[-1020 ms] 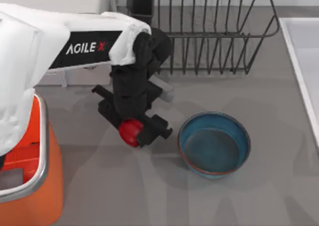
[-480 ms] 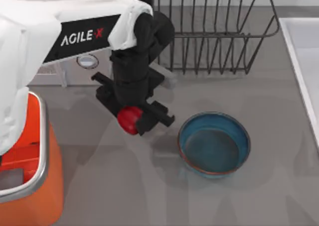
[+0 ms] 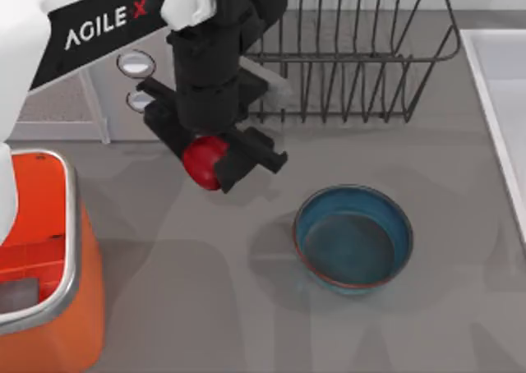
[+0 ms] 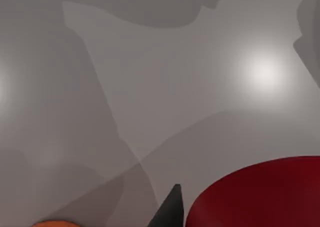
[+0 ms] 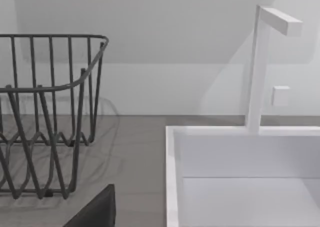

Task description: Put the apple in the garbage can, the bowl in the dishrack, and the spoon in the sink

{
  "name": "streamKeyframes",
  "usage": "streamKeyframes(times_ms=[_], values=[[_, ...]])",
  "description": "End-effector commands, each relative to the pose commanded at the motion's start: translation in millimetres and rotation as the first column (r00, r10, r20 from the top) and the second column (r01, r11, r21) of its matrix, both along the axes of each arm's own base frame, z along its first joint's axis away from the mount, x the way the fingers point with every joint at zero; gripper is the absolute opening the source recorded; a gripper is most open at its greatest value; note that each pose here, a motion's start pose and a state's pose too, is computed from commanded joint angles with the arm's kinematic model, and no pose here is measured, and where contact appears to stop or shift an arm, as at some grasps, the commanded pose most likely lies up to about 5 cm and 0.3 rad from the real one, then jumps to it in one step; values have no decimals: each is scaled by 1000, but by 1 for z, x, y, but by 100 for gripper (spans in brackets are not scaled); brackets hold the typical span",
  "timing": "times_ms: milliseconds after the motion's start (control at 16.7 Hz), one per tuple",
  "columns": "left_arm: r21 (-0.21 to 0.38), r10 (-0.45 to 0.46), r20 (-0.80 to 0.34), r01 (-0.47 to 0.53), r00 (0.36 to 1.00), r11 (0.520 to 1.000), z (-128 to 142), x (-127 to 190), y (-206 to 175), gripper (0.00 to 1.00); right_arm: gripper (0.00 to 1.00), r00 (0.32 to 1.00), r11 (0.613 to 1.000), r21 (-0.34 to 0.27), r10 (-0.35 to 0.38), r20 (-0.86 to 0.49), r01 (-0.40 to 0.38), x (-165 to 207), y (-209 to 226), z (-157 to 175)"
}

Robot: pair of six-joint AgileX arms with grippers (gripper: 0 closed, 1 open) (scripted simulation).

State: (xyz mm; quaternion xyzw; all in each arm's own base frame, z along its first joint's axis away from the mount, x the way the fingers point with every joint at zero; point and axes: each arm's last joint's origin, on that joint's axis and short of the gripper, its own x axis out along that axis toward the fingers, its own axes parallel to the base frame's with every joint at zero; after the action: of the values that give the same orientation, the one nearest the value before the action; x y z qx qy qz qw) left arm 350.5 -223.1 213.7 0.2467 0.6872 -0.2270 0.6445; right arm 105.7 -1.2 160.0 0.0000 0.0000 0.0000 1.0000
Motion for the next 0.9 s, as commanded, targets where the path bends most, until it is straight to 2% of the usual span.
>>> streamKeyframes(times_ms=[240,360,480,600,720,780,900], values=[[2,0,-3,0,1000,1000,-2,1,0,0,100,1000,1000,0,0,0,0,0,0,0],[4,38,0,-38,999,999,1,-1,5,0,100,1000,1000,0,0,0,0,0,0,0],[8,128,6,-128,992,992,6,-3,14,0,100,1000,1000,0,0,0,0,0,0,0],[13,265,17,-265,964,964,13,-7,29,0,100,1000,1000,0,0,0,0,0,0,0],[18,438,32,-439,898,898,22,-13,47,0,100,1000,1000,0,0,0,0,0,0,0],[18,532,41,-533,846,846,26,-17,58,0,100,1000,1000,0,0,0,0,0,0,0],[13,714,63,-716,698,698,35,-26,80,0,100,1000,1000,0,0,0,0,0,0,0]])
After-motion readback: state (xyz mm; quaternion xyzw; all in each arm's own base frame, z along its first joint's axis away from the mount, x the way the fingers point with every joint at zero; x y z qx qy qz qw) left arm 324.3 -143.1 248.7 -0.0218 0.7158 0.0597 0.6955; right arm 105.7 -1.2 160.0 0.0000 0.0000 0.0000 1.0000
